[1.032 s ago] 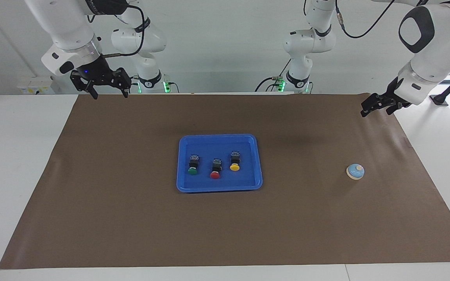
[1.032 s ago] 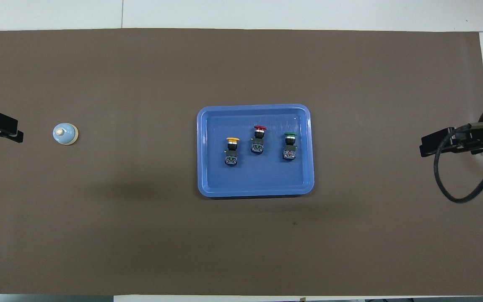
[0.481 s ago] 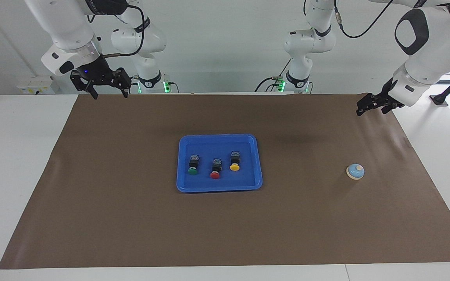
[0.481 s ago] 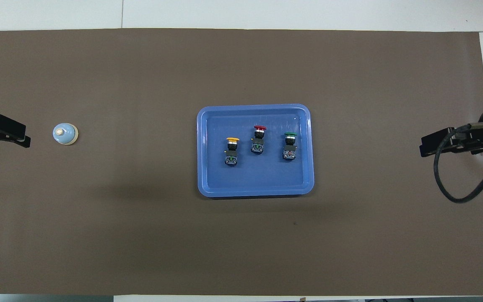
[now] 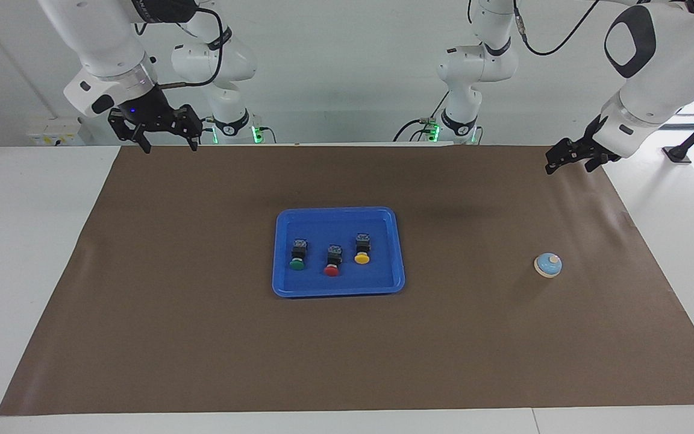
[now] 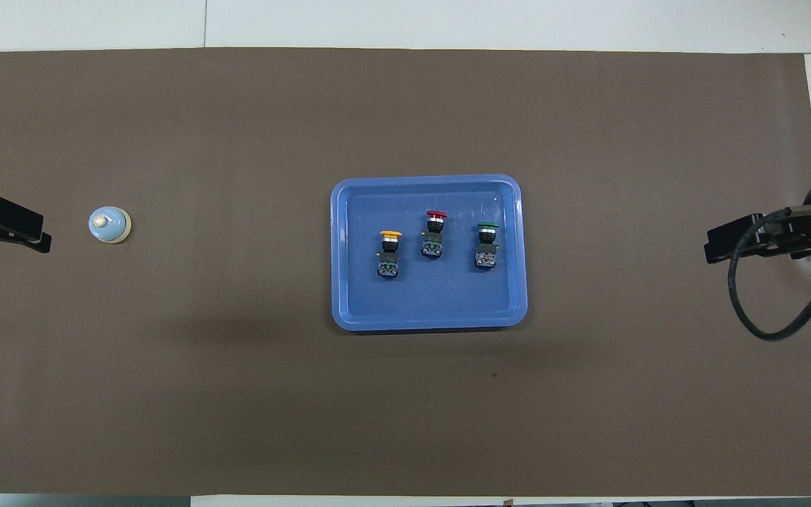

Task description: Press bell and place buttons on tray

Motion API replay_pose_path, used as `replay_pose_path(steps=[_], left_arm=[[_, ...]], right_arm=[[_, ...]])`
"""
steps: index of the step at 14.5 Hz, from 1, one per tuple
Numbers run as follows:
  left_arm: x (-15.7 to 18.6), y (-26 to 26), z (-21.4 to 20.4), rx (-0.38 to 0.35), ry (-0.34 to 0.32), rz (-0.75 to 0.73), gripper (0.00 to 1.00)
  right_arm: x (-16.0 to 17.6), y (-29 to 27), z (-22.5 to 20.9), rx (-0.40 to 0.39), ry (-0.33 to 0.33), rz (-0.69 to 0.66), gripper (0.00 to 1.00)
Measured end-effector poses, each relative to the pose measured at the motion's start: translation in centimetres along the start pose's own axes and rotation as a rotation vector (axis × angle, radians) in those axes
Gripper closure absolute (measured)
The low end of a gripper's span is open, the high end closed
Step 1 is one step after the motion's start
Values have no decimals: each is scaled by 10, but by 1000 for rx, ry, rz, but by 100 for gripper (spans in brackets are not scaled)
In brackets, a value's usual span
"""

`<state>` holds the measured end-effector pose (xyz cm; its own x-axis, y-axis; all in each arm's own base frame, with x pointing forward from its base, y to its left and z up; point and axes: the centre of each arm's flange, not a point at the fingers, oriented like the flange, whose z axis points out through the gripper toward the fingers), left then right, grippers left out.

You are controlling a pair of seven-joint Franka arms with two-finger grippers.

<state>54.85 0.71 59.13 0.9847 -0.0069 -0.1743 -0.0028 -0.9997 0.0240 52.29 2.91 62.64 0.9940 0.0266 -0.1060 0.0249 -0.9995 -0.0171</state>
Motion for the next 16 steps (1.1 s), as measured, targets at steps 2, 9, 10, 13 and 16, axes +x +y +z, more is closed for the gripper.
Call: replay_pose_path(steps=[2, 9, 10, 13, 16], left_arm=[[-7, 2, -7, 0, 15, -1, 0], [-5, 5, -11, 1, 44, 5, 0], [-5, 7, -12, 1, 47, 7, 0], [-5, 9, -16, 2, 57, 9, 0], [-5, 11, -16, 3, 58, 13, 0]], right_arm=[[0, 0, 0, 0, 0, 0, 0], [0, 0, 0, 0, 0, 0, 0], [0, 0, 0, 0, 0, 0, 0], [0, 0, 0, 0, 0, 0, 0], [0, 0, 0, 0, 0, 0, 0]])
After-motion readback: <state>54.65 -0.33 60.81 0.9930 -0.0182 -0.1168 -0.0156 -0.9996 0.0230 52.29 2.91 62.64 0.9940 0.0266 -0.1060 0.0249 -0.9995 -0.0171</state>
